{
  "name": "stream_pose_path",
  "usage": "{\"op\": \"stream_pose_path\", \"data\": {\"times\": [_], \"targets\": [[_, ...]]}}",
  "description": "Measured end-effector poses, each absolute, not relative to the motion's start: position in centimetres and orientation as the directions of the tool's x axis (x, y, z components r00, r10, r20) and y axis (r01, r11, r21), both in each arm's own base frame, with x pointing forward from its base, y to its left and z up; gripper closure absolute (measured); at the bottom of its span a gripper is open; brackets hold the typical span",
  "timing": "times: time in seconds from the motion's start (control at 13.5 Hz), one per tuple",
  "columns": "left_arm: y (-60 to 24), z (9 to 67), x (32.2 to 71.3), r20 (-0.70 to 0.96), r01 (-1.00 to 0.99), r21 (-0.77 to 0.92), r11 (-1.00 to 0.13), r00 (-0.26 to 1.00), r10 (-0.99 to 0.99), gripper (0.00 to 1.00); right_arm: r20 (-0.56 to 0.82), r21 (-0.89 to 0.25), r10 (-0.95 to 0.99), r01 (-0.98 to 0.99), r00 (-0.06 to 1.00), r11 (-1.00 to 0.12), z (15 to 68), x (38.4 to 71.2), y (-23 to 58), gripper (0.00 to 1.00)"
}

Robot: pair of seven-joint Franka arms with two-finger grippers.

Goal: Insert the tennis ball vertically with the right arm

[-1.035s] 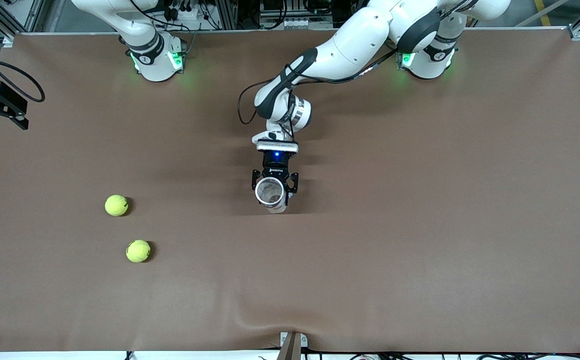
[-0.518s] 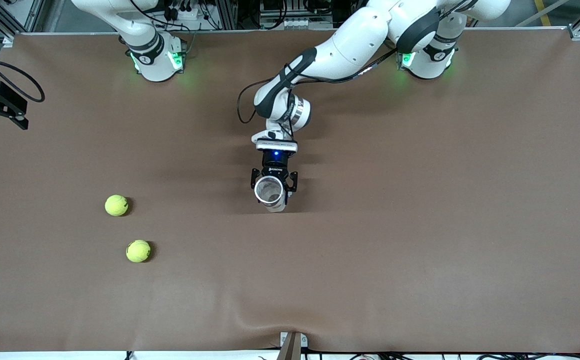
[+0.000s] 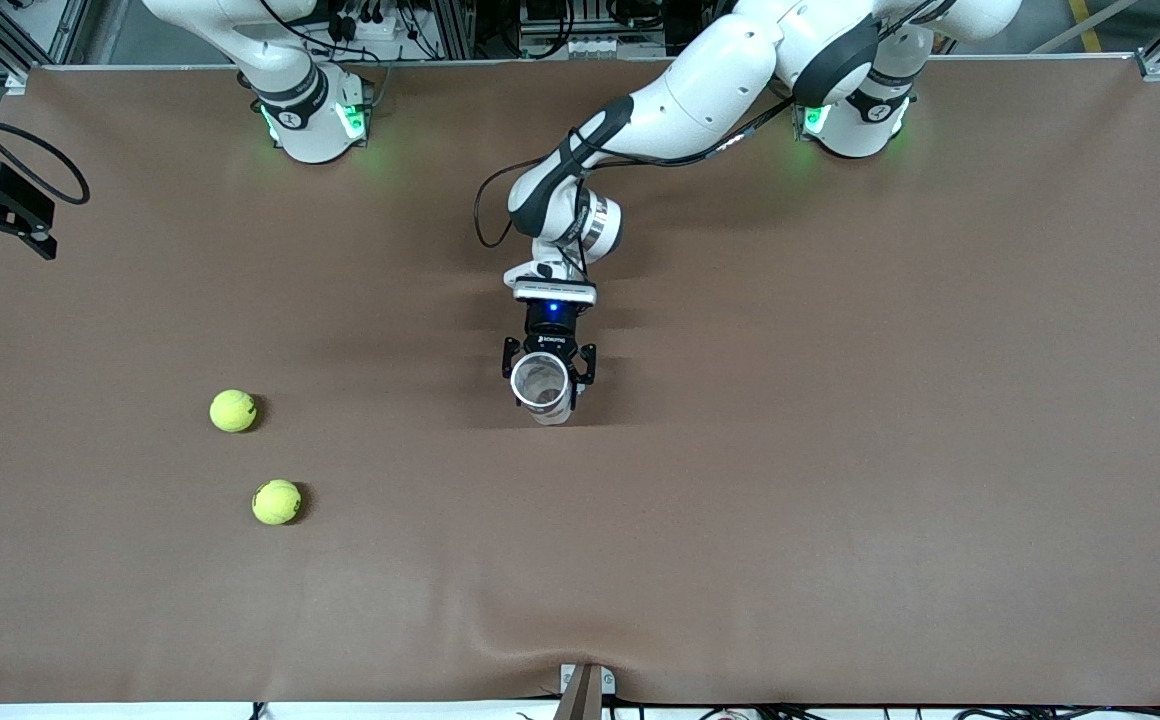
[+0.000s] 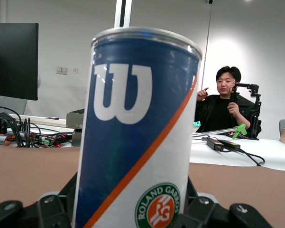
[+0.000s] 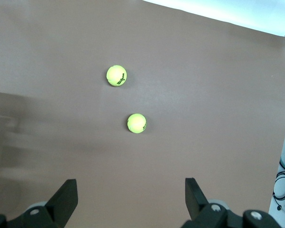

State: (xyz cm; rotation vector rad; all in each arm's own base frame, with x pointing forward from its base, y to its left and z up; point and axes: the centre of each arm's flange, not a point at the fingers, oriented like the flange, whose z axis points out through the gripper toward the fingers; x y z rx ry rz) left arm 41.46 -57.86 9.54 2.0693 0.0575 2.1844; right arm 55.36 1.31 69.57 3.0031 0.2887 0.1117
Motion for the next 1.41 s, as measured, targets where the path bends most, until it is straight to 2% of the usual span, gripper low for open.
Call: {"op": "stream_pose_path", "data": {"times": [0.3, 0.67, 1.41], "targets": [[-57.8, 9.4, 41.4, 0.991, -0.074, 0.114, -0.991, -0.055, 0.118, 0.16, 0.061, 0.131, 0.218, 0.208, 0.974, -0.969, 69.6, 55.3, 2.5, 0.0], [-57.8, 9.1, 41.3, 0.992, -0.073, 0.109, -0.991, -0.061, 0.114, 0.16, 0.056, 0.194, 0.26, 0.245, 0.964, -0.95, 69.8, 55.2, 4.6, 0.0], [-57.7, 9.1, 41.4, 0.991, -0.078, 0.105, -0.991, -0.074, 0.111, 0.17, 0.058, 0.152, 0.204, 0.193, 0.977, -0.969, 69.7, 55.3, 1.7, 0.0]]}}
